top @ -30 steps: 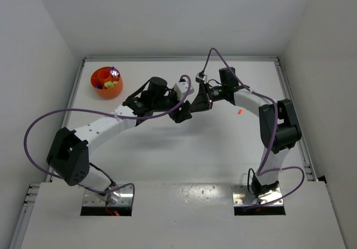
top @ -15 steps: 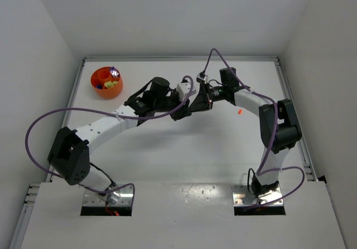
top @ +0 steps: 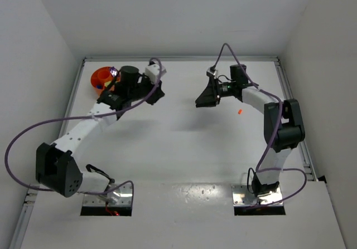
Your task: Sort the legos into containers by color
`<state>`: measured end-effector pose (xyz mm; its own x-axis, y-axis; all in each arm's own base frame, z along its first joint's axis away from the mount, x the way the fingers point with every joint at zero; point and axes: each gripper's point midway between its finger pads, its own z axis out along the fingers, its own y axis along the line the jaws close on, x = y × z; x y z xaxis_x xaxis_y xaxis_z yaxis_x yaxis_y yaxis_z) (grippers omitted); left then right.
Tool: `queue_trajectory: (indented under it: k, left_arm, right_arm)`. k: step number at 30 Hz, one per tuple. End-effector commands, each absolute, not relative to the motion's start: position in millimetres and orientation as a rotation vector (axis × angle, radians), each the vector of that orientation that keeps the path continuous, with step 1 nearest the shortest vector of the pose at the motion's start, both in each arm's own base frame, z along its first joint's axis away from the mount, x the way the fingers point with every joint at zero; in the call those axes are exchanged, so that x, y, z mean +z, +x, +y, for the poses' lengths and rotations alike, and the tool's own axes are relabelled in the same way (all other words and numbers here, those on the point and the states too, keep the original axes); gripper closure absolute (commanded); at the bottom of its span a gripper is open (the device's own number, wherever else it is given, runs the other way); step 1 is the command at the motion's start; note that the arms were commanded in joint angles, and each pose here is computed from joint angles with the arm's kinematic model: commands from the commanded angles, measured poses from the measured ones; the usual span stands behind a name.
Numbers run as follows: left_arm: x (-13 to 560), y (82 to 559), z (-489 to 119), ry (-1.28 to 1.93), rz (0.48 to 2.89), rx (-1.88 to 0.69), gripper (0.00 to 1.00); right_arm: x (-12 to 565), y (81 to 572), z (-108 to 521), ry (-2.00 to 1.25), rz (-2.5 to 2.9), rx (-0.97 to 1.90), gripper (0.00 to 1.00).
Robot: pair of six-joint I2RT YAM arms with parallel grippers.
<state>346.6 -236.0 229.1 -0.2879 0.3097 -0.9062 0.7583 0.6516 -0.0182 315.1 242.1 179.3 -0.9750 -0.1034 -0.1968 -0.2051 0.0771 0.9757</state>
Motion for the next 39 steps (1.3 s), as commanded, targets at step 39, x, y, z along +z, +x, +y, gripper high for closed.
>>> queue_trajectory:
  k: [39]
  left_arm:
    - [172,553,85,-0.044,2.258,0.060,0.77]
  right_arm:
    - [136,375,142,-0.544,2.500,0.673,0.49]
